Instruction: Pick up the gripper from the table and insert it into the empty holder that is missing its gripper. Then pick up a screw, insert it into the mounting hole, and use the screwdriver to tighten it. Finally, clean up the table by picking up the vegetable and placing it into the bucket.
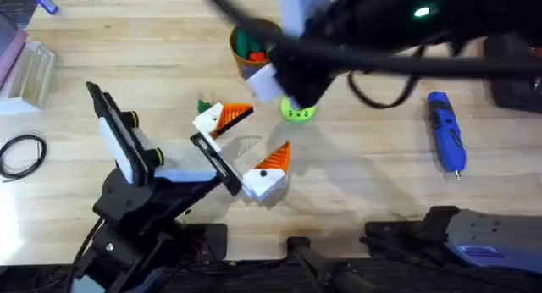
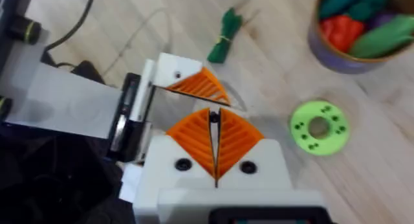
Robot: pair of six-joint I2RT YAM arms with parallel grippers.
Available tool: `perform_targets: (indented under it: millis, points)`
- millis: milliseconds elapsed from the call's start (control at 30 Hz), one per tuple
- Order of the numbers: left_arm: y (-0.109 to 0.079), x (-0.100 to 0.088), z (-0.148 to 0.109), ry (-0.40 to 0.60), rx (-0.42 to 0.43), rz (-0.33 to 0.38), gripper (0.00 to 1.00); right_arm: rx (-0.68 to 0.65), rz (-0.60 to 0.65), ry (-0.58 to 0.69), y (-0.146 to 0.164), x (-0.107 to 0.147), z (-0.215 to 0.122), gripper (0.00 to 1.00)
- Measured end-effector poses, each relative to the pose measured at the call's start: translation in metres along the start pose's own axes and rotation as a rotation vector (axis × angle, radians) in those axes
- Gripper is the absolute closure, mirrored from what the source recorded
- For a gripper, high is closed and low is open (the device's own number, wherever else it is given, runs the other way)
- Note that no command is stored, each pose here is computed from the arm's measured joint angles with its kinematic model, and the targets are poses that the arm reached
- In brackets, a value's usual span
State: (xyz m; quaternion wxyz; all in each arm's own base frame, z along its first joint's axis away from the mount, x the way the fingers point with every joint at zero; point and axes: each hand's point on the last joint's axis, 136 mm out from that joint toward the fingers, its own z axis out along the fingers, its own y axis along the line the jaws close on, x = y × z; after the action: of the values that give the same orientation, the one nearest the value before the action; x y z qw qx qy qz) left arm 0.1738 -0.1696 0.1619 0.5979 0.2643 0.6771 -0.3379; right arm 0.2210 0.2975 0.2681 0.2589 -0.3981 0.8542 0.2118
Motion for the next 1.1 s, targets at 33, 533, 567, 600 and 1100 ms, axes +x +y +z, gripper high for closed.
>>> perform_targets:
  millis: [33, 533, 567, 600, 1100]
  points:
    - [0.000, 0.000, 0.000, 0.000, 0.000, 0.000, 0.004, -0.022, -0.008, 0.007, 0.006, 0.000, 0.006, 0.995]
    - [0.000, 0.000, 0.000, 0.000, 0.000, 0.000, 0.003, -0.126, -0.074, 0.032, 0.043, -0.008, 0.054, 0.995]
    - [0.000, 0.000, 0.000, 0.000, 0.000, 0.000, 0.003, -0.126, -0.074, 0.029, 0.043, -0.009, 0.054, 0.995]
    - [0.000, 0.000, 0.000, 0.000, 0.000, 0.000, 0.005, -0.127, -0.075, 0.024, 0.044, -0.010, 0.055, 0.995]
    - [0.000, 0.001, 0.000, 0.003, 0.000, -0.006, 0.004, -0.126, -0.069, 0.056, 0.041, -0.007, 0.076, 0.995]
